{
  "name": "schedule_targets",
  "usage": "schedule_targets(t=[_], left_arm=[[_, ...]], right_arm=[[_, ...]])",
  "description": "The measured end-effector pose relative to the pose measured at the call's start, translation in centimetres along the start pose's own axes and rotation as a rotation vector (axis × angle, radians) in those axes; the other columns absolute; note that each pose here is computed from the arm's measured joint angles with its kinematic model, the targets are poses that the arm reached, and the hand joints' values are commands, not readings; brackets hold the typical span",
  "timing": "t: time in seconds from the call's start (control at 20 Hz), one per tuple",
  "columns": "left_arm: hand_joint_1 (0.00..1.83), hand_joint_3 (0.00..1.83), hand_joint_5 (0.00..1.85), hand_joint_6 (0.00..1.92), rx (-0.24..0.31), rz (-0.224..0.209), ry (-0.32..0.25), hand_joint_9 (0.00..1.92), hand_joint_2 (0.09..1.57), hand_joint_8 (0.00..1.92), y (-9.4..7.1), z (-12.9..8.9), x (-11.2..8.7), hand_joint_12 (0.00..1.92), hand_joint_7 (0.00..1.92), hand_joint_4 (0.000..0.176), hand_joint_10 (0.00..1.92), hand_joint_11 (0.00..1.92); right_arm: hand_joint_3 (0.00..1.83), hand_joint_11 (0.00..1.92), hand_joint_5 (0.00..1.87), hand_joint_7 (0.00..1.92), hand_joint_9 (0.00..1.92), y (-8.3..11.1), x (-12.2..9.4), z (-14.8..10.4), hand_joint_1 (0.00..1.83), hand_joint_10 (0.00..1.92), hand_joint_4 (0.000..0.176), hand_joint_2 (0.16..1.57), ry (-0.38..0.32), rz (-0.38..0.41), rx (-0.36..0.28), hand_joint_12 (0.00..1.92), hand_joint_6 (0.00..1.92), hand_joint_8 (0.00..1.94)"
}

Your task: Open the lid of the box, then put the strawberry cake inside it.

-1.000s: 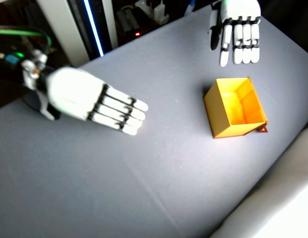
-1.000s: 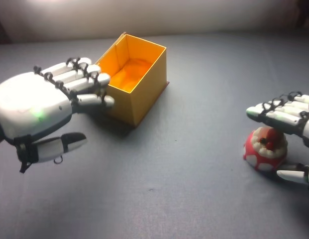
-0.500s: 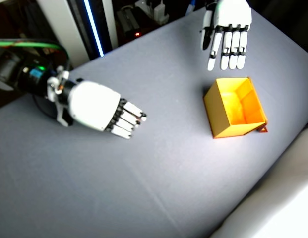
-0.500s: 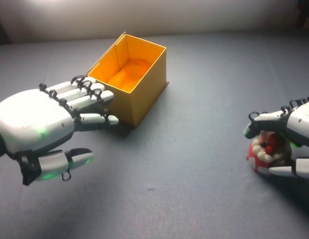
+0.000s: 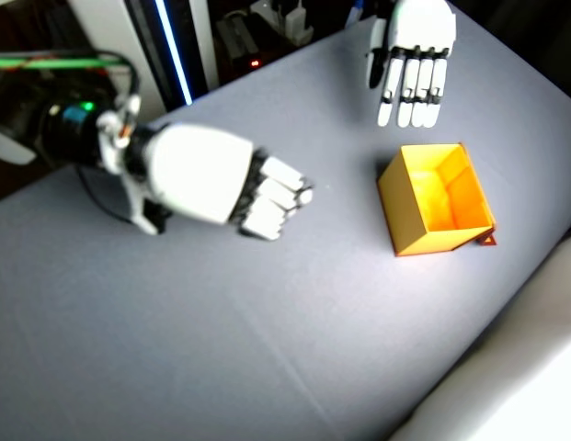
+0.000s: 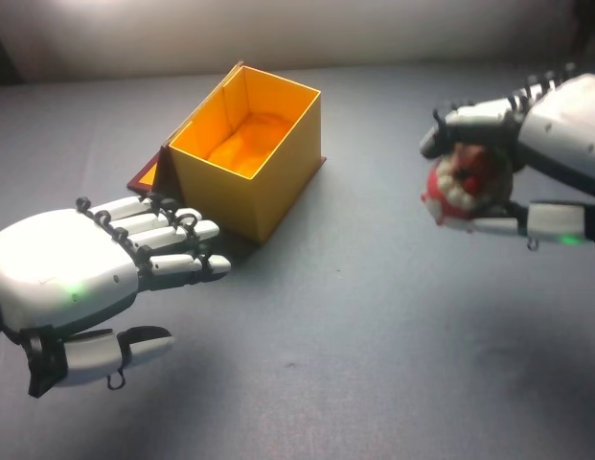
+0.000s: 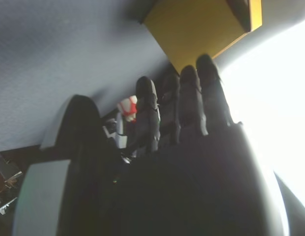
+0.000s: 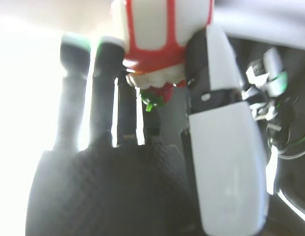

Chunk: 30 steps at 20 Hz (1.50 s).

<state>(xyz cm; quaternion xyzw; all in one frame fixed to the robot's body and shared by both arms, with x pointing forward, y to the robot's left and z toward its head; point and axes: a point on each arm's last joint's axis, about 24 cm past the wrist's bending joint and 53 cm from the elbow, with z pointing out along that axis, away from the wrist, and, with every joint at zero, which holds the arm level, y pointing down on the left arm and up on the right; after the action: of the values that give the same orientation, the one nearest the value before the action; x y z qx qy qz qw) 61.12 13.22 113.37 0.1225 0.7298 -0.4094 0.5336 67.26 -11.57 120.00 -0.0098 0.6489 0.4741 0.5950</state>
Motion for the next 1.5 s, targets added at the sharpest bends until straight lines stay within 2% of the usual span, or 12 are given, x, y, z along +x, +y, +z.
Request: schedule_targets(t=[0.15, 0.25, 0.35, 0.4, 0.6, 0.75, 0.85, 0.9, 0.95, 1.15, 1.2, 1.5], left_arm=[[0.53, 0.00, 0.28, 0.00, 0.012, -0.019, 0.005, 0.07, 1.46, 0.00, -0.4, 0.0, 0.2, 0.58, 0.08, 0.014, 0.01, 0.00], [0.51, 0.00, 0.28, 0.00, 0.037, -0.014, 0.026, 0.08, 1.46, 0.00, -1.1, 0.0, 0.7, 0.65, 0.08, 0.009, 0.01, 0.00], [0.60, 0.00, 0.32, 0.02, 0.034, -0.017, 0.038, 0.10, 1.43, 0.01, -1.0, -0.1, 1.1, 0.77, 0.11, 0.002, 0.02, 0.00], [0.62, 0.00, 0.33, 0.02, 0.033, -0.018, 0.039, 0.10, 1.42, 0.01, -0.9, -0.1, 1.1, 0.77, 0.11, 0.002, 0.02, 0.00], [0.69, 0.00, 0.37, 0.02, 0.044, -0.022, 0.041, 0.16, 1.38, 0.01, -1.0, 0.3, 1.3, 0.95, 0.16, 0.001, 0.05, 0.00], [0.71, 0.00, 0.38, 0.02, 0.062, -0.028, 0.048, 0.18, 1.38, 0.01, -1.2, 0.9, 1.5, 1.02, 0.18, 0.000, 0.05, 0.00], [0.64, 0.01, 0.39, 0.02, 0.079, -0.029, 0.052, 0.18, 1.40, 0.00, -1.6, 1.4, 1.6, 1.07, 0.18, 0.000, 0.05, 0.00], [0.64, 0.01, 0.39, 0.02, 0.084, -0.027, 0.055, 0.17, 1.40, 0.00, -1.8, 1.5, 1.7, 1.08, 0.17, 0.000, 0.04, 0.00], [0.61, 0.01, 0.39, 0.02, 0.089, -0.029, 0.059, 0.16, 1.41, 0.00, -1.8, 1.7, 1.8, 1.06, 0.16, 0.000, 0.04, 0.00], [0.58, 0.01, 0.41, 0.02, 0.085, -0.028, 0.069, 0.16, 1.43, 0.00, -1.5, 2.3, 2.0, 0.99, 0.15, 0.000, 0.03, 0.00], [0.59, 0.00, 0.42, 0.02, 0.090, -0.032, 0.075, 0.16, 1.42, 0.00, -1.7, 2.4, 2.2, 0.94, 0.15, 0.000, 0.02, 0.00], [0.56, 0.00, 0.42, 0.00, 0.105, -0.034, 0.083, 0.15, 1.43, 0.00, -2.0, 2.9, 2.4, 0.75, 0.19, 0.000, 0.01, 0.00]], right_arm=[[0.00, 0.51, 0.56, 0.68, 0.61, 0.7, -0.6, 2.2, 1.11, 1.53, 0.000, 1.32, -0.023, 0.004, -0.021, 1.90, 1.52, 1.58], [0.00, 0.53, 0.62, 0.71, 0.72, 1.4, -0.6, 4.0, 1.31, 1.64, 0.000, 1.26, -0.029, 0.006, -0.039, 1.87, 1.33, 1.44], [0.00, 0.76, 0.70, 0.73, 0.78, 2.4, -0.6, 5.7, 1.22, 1.71, 0.000, 1.26, -0.031, 0.002, -0.063, 1.90, 1.16, 1.62], [0.01, 1.03, 0.66, 0.70, 0.95, 2.8, -0.6, 6.2, 1.19, 1.88, 0.000, 1.28, -0.031, -0.001, -0.069, 1.92, 1.38, 1.56], [0.00, 0.81, 0.64, 0.79, 0.81, 4.1, -2.5, 8.8, 1.20, 1.52, 0.000, 1.27, -0.061, -0.027, -0.094, 1.81, 1.25, 1.56], [0.00, 0.84, 0.62, 0.77, 0.85, 4.6, -3.2, 10.4, 1.19, 1.61, 0.000, 1.28, -0.079, -0.026, -0.100, 1.85, 1.28, 1.60], [0.00, 1.16, 0.67, 0.72, 1.07, 5.8, -2.3, 11.9, 1.19, 1.87, 0.000, 1.27, -0.056, -0.035, -0.113, 1.91, 1.38, 1.54], [0.00, 1.28, 0.71, 0.93, 1.16, 6.2, -1.9, 12.4, 1.12, 1.91, 0.000, 1.26, -0.046, -0.039, -0.118, 1.92, 1.37, 1.79], [0.00, 1.06, 0.64, 0.78, 0.96, 6.6, -1.5, 13.0, 1.17, 1.80, 0.000, 1.29, -0.038, -0.041, -0.123, 1.92, 1.28, 1.70], [0.00, 0.98, 0.60, 0.72, 0.91, 6.6, -0.5, 14.3, 1.18, 1.77, 0.000, 1.30, -0.014, -0.039, -0.107, 1.92, 1.30, 1.66], [0.00, 0.84, 0.60, 0.77, 0.83, 6.4, 0.1, 14.8, 1.19, 1.51, 0.000, 1.29, 0.001, -0.038, -0.094, 1.79, 1.32, 1.58], [0.00, 0.66, 0.64, 0.63, 0.78, 6.6, 0.9, 16.7, 1.33, 1.58, 0.000, 1.26, 0.025, -0.036, -0.072, 1.65, 1.22, 1.51]])
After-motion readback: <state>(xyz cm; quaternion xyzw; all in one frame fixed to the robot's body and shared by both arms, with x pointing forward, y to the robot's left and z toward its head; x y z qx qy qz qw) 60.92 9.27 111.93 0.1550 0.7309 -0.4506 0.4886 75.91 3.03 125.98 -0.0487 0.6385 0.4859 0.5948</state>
